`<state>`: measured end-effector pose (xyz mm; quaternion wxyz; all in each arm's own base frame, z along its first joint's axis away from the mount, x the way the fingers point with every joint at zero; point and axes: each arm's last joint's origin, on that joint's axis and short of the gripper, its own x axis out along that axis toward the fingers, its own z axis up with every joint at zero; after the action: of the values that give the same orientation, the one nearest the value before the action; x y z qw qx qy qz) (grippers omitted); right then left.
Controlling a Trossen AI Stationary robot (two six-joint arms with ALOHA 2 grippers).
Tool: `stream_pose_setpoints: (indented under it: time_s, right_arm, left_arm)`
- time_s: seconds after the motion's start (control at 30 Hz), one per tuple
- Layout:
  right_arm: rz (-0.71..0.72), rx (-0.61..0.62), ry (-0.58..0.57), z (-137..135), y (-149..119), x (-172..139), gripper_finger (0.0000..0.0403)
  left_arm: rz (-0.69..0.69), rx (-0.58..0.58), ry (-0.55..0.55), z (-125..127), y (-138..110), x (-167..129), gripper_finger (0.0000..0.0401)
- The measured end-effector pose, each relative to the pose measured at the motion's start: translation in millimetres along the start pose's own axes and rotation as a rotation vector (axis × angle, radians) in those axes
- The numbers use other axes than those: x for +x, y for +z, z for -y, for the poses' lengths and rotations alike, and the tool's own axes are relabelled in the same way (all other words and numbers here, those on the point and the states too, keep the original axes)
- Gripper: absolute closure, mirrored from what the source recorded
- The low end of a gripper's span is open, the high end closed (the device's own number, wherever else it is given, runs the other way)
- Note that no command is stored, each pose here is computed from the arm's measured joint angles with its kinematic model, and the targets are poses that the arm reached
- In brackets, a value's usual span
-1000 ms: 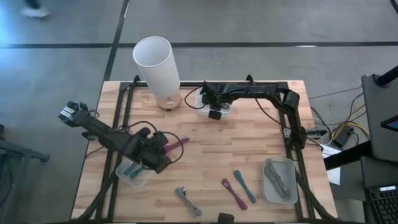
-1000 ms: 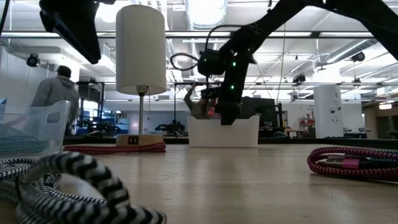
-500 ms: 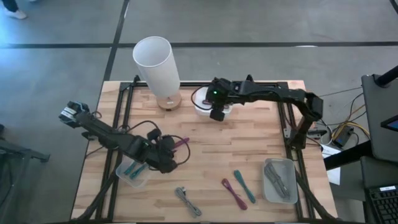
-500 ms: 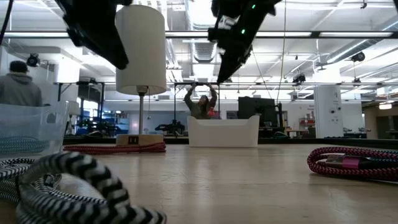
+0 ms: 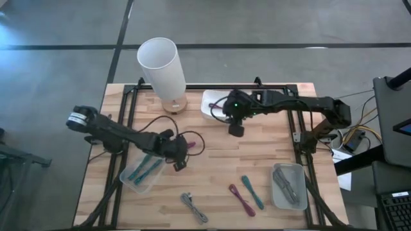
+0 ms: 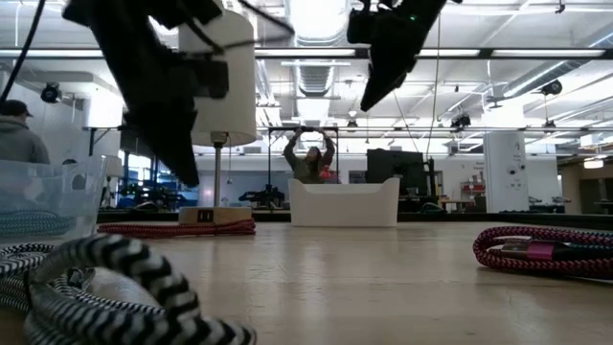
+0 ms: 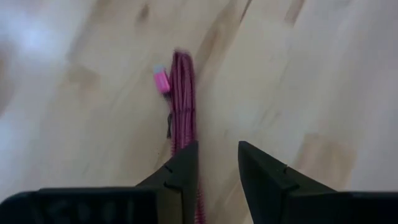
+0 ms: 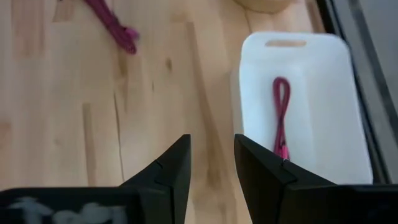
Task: Pick & Place USB Port
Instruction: Put the top pink charger cable into the white bin
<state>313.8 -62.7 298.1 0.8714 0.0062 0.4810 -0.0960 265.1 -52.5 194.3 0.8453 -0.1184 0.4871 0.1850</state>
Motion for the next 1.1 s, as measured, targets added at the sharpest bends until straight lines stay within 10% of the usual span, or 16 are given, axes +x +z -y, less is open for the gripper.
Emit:
stream_pose_setpoints:
  time_s: [0.73,1.1]
  right_arm:
    - [-0.051,0.018,0.006,-4.2,-17.4,18.7,0.0295]
    - [-0.044,0.020,0.024,-6.7,-20.2,23.5,0.0307]
  left_arm:
    - [-0.200,0.058,0.036,-20.8,-2.2,53.1,0.0186]
    - [-0.197,0.047,0.005,-21.0,-0.7,52.0,0.0366]
